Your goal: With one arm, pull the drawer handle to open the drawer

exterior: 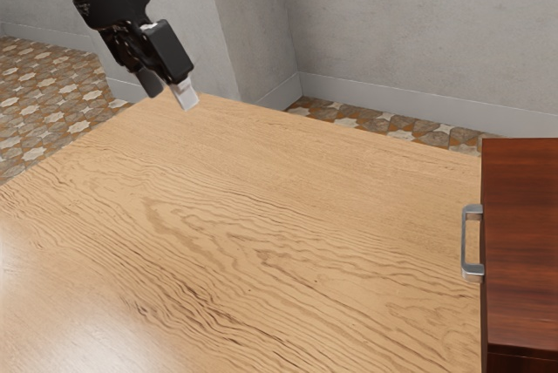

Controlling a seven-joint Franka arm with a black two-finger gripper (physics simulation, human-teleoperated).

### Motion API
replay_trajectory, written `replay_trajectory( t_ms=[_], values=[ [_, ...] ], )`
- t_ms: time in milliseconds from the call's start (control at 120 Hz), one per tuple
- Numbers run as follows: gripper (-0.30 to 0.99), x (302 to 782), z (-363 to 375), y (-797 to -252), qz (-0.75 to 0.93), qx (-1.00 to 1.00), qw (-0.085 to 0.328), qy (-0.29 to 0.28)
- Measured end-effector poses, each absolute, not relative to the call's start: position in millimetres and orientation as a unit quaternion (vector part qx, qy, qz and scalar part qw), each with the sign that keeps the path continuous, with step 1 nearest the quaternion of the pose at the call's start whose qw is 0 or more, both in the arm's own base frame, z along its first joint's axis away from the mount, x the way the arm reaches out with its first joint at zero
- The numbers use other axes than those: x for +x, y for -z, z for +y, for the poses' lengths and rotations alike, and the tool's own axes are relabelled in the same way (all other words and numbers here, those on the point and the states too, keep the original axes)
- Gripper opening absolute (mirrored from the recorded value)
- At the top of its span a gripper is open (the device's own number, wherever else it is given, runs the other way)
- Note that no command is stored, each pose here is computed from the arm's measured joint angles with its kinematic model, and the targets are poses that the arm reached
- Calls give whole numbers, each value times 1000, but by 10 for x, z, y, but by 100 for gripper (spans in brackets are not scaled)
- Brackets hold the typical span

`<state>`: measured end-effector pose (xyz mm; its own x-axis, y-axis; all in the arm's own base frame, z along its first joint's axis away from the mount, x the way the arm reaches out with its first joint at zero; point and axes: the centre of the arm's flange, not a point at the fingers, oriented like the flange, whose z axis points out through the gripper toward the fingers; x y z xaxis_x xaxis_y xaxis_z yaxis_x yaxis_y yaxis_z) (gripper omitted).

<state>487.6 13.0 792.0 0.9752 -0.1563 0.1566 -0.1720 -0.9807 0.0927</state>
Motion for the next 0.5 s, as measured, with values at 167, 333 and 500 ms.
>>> replay_trajectory(
  t_ms=[167, 333, 500],
  values=[
    [67, 4831, 491, -7872, -28, 997, 51, -56],
    [67, 4819, 623, -7800, 68, 995, 66, -32],
    [67, 5594, 154, -6879, 117, 988, 93, 32]
  ],
)
